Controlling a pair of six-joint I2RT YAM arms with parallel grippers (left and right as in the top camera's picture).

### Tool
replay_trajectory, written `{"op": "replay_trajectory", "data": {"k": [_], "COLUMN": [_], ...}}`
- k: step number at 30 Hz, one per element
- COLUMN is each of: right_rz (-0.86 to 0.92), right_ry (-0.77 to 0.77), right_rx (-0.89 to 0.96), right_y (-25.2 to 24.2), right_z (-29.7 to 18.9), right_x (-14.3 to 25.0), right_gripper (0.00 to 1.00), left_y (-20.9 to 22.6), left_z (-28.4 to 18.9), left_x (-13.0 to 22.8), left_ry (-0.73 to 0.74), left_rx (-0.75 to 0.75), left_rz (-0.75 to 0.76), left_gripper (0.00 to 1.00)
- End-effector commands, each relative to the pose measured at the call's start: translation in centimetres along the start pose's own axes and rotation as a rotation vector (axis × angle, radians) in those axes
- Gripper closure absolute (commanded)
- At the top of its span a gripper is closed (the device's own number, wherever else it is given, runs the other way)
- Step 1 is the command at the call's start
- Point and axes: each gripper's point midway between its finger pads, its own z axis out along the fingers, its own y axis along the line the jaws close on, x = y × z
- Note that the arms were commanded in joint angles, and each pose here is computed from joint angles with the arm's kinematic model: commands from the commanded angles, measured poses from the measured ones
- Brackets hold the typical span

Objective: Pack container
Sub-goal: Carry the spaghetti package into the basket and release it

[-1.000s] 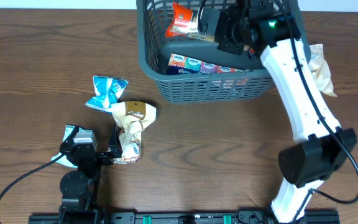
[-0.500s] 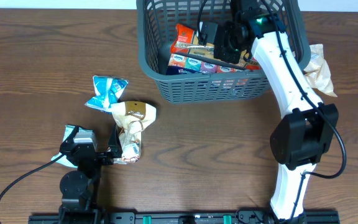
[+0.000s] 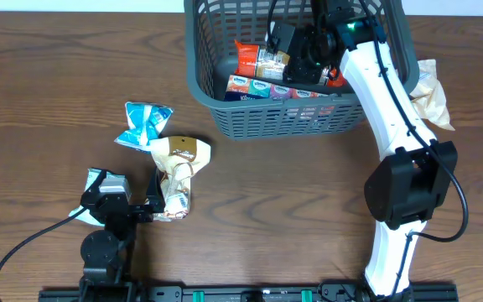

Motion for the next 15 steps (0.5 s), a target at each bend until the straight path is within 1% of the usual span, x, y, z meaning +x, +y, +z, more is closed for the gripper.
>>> {"op": "replay_trajectory", "data": {"k": [1,2,4,6,10,12,15], "right_rz": [0.028,0.054,0.130,0.167,0.225,0.314,0.490], "right_ry": [-0.102,-0.126,-0.196,-0.260,-0.393,-0.442,-0.481], "right_rx": [0.087,0.112,0.176,0.232,0.361,0.475,0.658], "right_y": [-1.2,-1.7,-2.8,-3.5,-4.5,-5.8,-7.8], "right_z": [-4.7,-5.6,-8.3,-11.4,-18.7,-22.8,-28.3], "right_x": [-3.2,-3.8,-5.3,-6.5,-8.3,-8.2,-6.4], "right_gripper": [0.39,0.38,0.33,0.33,0.36,0.37,0.37], "left_y": [0.4,0.4,0.4,0.4,0.4,0.4,0.3], "left_z": [0.1,0.1,0.1,0.1,0.1,0.1,0.1], "left_x": [1.7,1.7,1.7,1.7,1.7,1.7,1.7], "left_ry": [0.052,0.052,0.052,0.052,0.052,0.052,0.052], "left_rx": [-0.019,-0.019,-0.019,-0.019,-0.019,-0.019,-0.018], "left_rz": [0.008,0.008,0.008,0.008,0.008,0.008,0.008], "left_gripper": [0.01,0.01,0.01,0.01,0.01,0.01,0.01]}}
